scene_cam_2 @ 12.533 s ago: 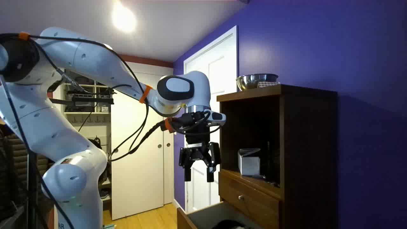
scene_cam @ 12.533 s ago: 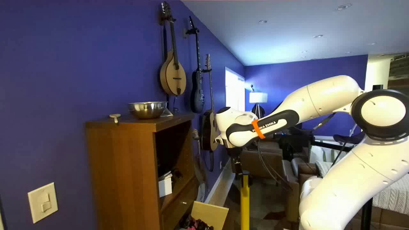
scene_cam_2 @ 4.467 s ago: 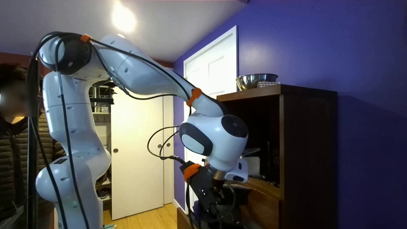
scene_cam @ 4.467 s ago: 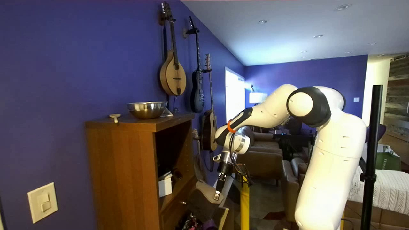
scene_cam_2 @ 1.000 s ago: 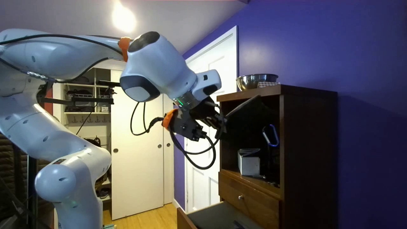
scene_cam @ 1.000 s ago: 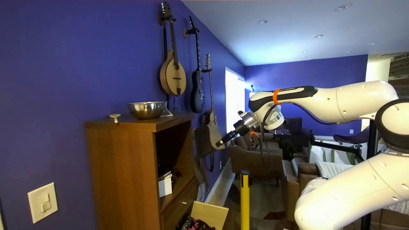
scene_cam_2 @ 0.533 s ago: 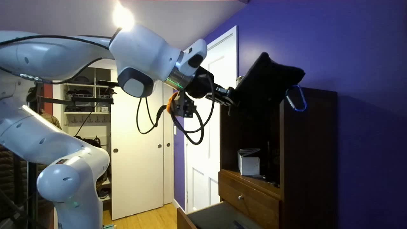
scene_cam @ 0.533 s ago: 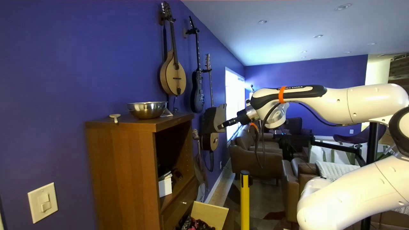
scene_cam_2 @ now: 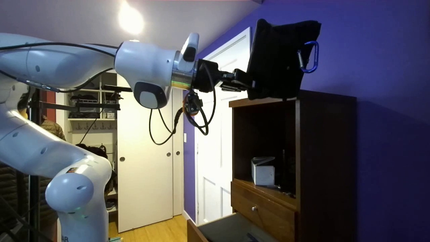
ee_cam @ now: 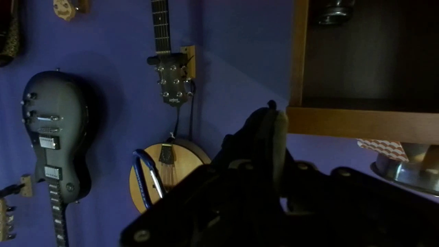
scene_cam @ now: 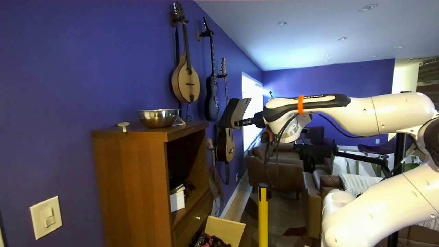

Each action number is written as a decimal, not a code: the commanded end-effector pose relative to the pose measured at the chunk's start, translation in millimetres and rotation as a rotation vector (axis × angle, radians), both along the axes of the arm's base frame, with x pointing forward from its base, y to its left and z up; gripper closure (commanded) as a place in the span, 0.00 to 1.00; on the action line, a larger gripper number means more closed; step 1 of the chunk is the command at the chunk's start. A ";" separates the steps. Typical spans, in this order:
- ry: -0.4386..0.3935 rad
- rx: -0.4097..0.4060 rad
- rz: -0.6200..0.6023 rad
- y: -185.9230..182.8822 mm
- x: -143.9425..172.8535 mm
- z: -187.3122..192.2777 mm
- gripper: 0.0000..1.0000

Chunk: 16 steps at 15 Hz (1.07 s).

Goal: Pick up a brown and beige bag from the open drawer and put it on top of the chest of drawers

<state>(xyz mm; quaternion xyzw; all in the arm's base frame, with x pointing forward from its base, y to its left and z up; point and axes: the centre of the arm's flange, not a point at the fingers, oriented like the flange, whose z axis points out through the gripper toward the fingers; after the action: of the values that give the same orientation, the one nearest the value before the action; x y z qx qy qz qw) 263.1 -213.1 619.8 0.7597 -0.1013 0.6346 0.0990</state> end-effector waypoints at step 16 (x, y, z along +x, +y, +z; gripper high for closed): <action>-0.229 0.179 0.274 48.1 28.8 66.3 0.90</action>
<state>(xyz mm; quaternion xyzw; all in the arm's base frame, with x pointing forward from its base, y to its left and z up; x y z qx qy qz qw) 292.1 -165.0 686.1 0.6953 -0.0638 0.7126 -0.0684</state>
